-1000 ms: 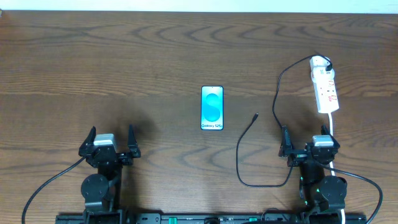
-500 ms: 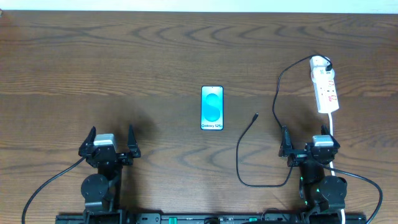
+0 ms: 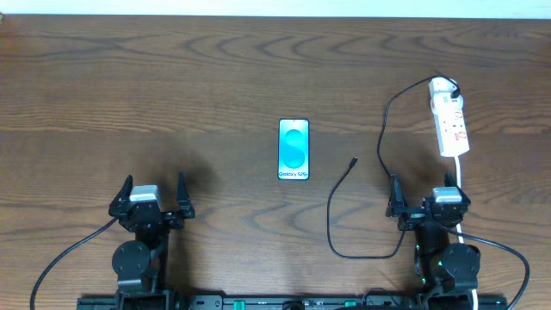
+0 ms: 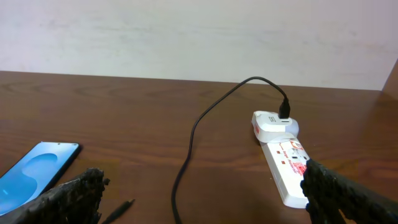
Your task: Plug charger to phone and switch on socket
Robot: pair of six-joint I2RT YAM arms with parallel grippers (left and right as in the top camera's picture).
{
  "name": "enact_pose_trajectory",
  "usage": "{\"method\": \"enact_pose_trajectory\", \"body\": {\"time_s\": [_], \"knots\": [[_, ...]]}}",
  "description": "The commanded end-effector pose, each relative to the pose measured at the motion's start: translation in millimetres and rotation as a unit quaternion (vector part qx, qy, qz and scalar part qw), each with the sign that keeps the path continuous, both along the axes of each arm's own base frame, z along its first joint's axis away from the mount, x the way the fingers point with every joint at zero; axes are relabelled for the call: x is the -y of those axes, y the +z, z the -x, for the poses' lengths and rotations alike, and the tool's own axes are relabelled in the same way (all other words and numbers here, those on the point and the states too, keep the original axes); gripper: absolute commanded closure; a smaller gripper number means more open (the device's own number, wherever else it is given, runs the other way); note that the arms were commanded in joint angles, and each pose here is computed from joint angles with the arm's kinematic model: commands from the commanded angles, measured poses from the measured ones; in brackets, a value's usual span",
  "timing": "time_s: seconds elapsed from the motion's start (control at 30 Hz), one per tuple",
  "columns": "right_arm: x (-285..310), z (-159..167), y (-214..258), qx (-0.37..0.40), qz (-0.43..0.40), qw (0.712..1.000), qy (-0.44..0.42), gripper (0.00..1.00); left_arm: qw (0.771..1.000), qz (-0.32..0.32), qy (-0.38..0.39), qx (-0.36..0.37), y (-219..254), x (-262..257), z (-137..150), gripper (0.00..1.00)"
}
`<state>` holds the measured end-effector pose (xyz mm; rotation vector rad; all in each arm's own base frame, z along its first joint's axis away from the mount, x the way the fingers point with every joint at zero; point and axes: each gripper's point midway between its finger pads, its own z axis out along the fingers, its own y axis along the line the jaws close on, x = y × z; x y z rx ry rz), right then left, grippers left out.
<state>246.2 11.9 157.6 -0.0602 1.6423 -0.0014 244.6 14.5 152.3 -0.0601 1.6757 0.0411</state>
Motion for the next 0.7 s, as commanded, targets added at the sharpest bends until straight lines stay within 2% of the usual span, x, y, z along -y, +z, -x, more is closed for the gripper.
{"method": "enact_pose_trajectory", "body": {"time_s": [0.0, 0.17, 0.3, 0.43, 0.67], "knots": [[0, 0, -1, 0.000, 0.004, 1.000, -0.001, 0.01, 1.000, 0.005, 0.012, -0.025, -16, -3, 1, 0.02], [0, 0, -1, 0.000, 0.004, 1.000, -0.001, 0.01, 0.988, 0.149, -0.019, -0.016, -14, 13, 0, 0.02], [0, 0, -1, 0.000, 0.004, 1.000, -0.001, 0.01, 0.975, 0.220, -0.040, -0.016, -11, 24, 1, 0.03], [0, 0, -1, 0.000, 0.004, 1.000, -0.001, 0.01, 0.966, 0.253, -0.056, -0.004, -3, 29, 0, 0.02], [0, 0, -1, 0.000, 0.004, 1.000, -0.001, 0.01, 0.961, 0.240, -0.100, 0.094, 56, 36, 3, 0.02]]}}
